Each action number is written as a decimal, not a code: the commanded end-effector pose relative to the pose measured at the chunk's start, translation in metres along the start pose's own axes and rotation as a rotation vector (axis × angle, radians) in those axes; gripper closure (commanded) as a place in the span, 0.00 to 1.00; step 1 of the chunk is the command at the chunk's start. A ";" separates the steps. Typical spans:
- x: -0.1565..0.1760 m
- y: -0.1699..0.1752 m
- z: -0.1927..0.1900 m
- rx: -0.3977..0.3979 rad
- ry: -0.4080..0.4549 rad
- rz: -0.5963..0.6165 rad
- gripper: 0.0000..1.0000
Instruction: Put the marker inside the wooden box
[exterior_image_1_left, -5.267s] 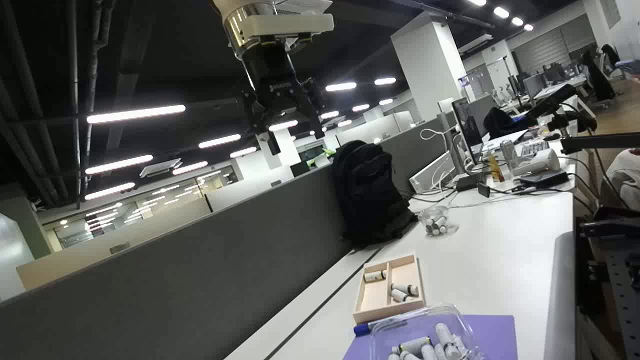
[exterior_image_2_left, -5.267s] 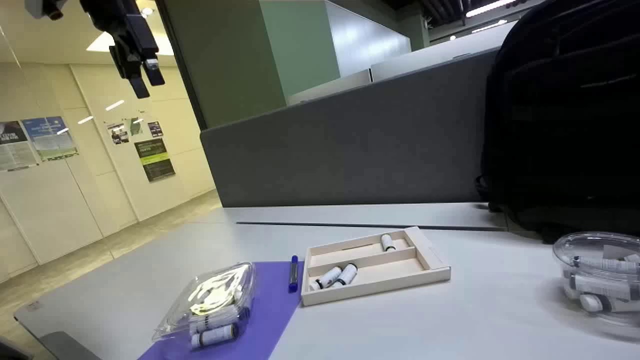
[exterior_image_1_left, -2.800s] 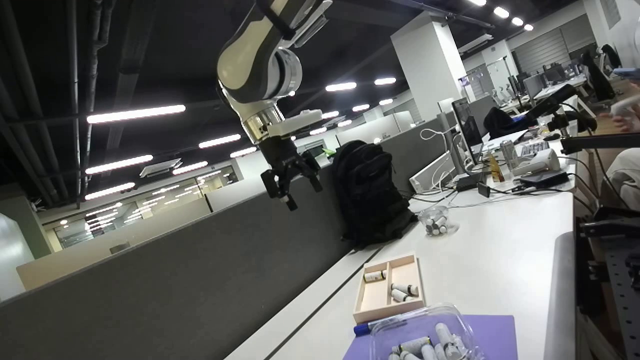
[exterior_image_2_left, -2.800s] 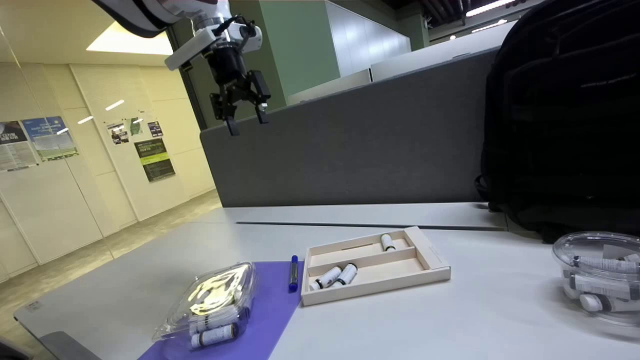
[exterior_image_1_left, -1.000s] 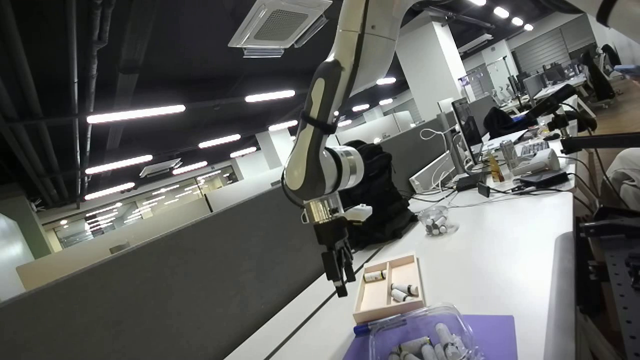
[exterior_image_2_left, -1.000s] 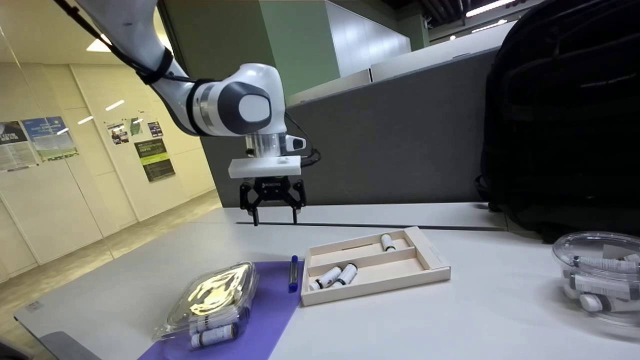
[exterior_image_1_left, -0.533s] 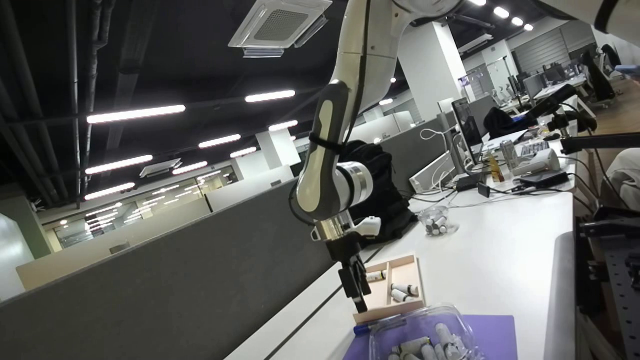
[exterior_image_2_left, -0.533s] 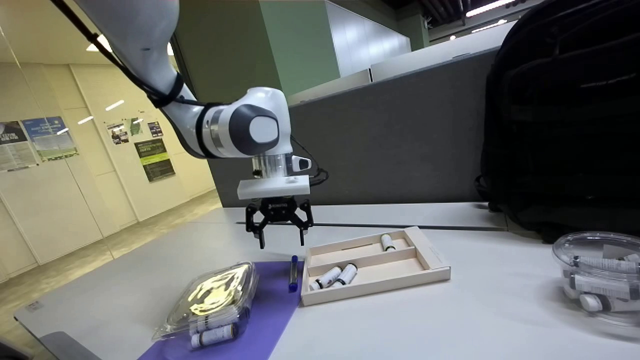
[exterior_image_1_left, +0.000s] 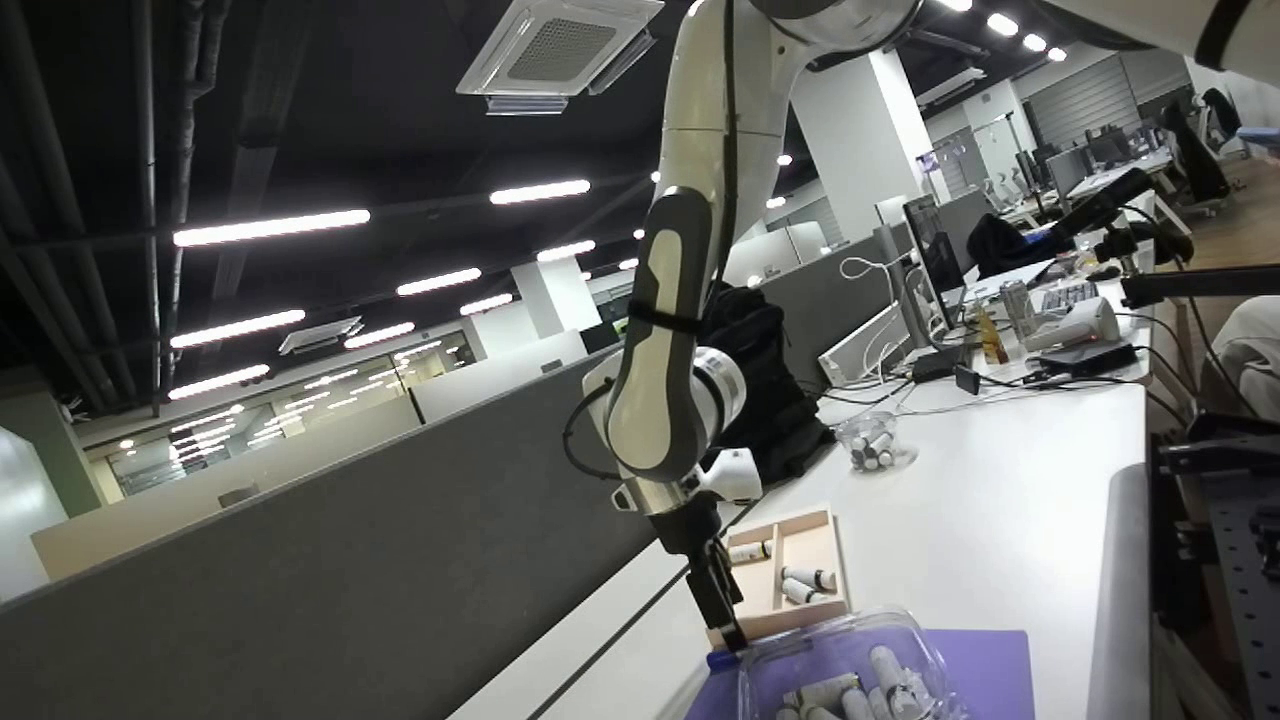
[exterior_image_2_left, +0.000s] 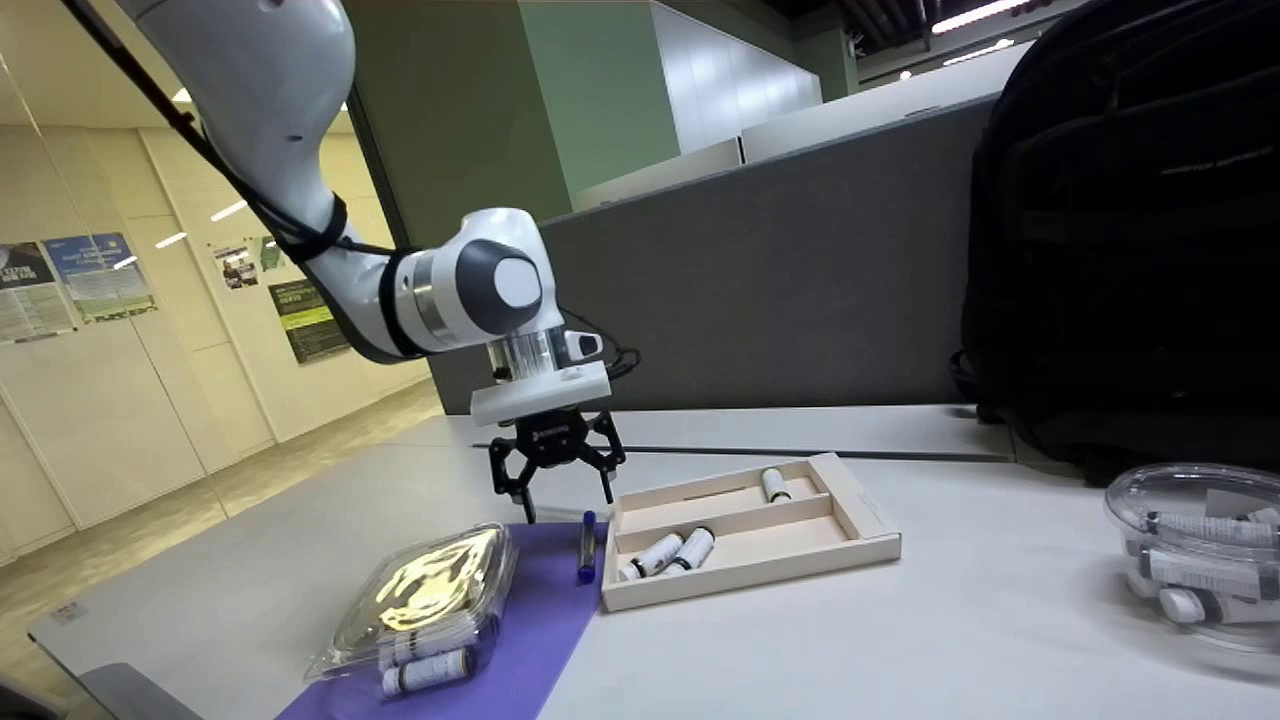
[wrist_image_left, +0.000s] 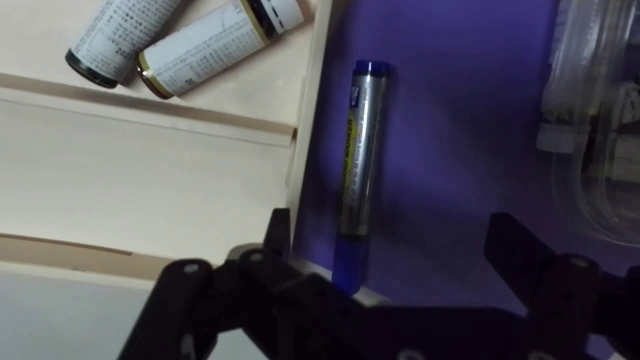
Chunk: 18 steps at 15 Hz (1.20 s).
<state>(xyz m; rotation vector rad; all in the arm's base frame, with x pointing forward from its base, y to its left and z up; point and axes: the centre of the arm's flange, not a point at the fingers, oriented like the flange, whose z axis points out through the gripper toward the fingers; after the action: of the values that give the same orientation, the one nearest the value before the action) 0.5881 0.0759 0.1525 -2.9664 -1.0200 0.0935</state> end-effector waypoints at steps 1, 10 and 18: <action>0.002 -0.004 0.001 -0.008 -0.003 -0.006 0.00; 0.016 -0.009 0.017 -0.049 -0.003 -0.061 0.00; 0.026 -0.016 0.029 -0.066 0.006 -0.124 0.00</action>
<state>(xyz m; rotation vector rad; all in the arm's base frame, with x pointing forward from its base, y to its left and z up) 0.5897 0.0993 0.1259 -2.9506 -1.1932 0.0689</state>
